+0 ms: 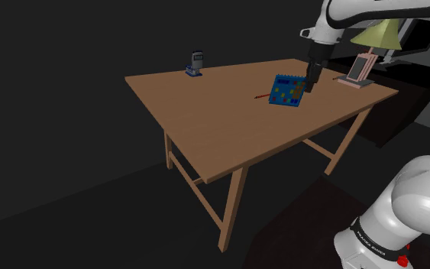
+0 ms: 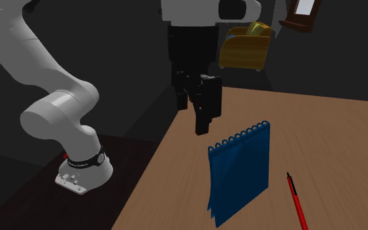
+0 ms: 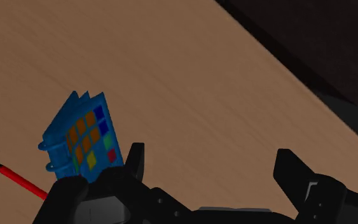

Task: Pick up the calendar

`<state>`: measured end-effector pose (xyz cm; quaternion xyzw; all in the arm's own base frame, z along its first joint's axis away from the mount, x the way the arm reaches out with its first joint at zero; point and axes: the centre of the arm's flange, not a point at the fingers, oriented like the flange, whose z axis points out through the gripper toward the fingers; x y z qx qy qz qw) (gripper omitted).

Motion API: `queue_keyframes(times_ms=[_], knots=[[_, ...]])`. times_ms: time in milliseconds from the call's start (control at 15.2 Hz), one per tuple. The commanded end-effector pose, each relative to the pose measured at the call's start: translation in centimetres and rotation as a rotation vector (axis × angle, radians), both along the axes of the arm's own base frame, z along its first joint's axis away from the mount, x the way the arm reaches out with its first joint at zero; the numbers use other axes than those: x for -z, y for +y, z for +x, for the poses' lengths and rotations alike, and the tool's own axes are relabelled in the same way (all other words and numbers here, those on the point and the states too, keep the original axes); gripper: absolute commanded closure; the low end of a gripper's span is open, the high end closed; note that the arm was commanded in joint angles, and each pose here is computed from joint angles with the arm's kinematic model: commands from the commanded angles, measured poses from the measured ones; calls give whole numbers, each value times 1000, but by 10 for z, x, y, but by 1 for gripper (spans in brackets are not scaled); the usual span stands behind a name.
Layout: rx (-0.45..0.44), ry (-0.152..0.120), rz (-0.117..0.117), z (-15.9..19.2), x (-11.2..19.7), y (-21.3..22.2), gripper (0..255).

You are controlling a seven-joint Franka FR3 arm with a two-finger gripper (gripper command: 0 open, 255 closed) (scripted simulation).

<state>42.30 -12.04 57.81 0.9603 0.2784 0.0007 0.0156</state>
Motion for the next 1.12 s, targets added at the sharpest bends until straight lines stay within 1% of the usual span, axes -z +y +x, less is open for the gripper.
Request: queue_keyframes(times_ms=[0, 396, 858, 990, 1056], knots=[[-59, -26, -16, 17, -4, -14, 0], [-223, -101, -58, 71, -23, -41, 0], [-223, -101, -58, 71, 14, -41, 0], [-223, -101, -58, 71, 17, -41, 0], [-223, -101, -58, 71, 16, -41, 255]])
